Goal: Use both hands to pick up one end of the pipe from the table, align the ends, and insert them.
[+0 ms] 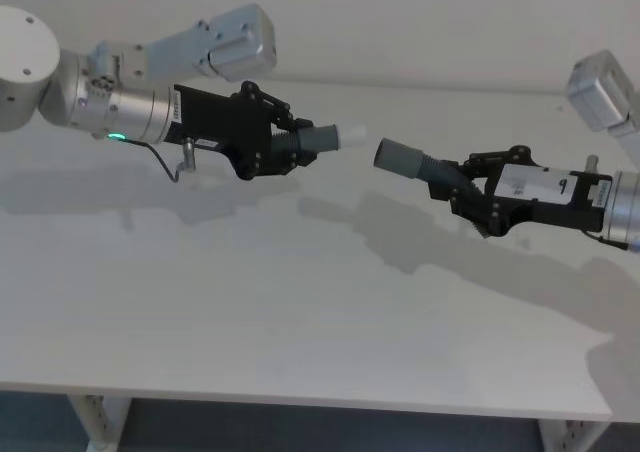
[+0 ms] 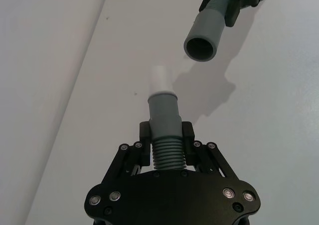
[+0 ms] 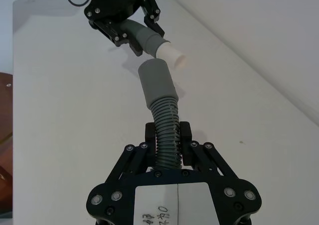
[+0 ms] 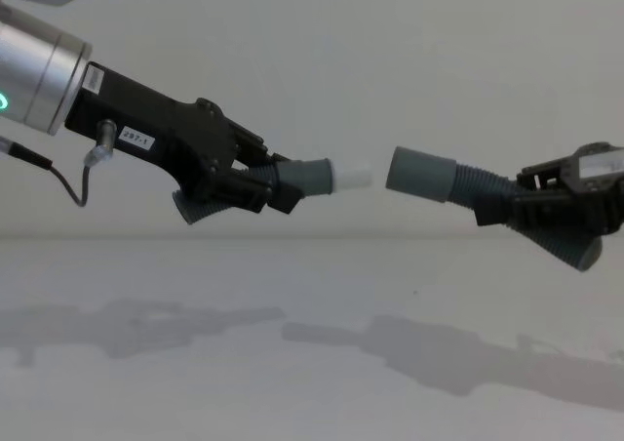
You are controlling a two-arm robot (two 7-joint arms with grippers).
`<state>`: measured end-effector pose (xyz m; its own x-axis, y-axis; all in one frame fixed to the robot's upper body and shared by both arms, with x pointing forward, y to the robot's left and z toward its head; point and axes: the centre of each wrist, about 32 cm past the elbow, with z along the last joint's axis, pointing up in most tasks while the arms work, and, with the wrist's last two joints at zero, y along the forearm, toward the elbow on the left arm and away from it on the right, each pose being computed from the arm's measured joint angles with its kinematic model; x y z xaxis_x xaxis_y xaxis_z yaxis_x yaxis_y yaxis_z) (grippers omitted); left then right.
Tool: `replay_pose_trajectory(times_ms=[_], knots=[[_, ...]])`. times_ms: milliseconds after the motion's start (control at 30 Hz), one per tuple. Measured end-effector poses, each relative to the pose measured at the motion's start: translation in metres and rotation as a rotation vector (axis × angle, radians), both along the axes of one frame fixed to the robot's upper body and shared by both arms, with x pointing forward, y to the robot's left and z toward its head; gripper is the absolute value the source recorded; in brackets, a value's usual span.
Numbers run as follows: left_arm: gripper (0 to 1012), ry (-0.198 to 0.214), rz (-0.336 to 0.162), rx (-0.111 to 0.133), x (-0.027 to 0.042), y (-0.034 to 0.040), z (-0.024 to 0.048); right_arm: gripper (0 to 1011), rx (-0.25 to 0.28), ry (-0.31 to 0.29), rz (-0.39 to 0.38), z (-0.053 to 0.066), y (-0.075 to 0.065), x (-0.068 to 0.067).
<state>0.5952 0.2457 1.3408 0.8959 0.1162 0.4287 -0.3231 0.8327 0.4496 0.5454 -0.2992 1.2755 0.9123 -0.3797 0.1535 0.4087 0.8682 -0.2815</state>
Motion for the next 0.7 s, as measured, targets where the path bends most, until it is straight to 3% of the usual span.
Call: replay_pose_trajectory(times_ms=[700], knots=[[358, 0.012, -0.011, -0.012, 0.0028, 0.0012, -0.0016, 269, -0.022, 0.014, -0.026, -0.0042, 0.0050, 0.0058]])
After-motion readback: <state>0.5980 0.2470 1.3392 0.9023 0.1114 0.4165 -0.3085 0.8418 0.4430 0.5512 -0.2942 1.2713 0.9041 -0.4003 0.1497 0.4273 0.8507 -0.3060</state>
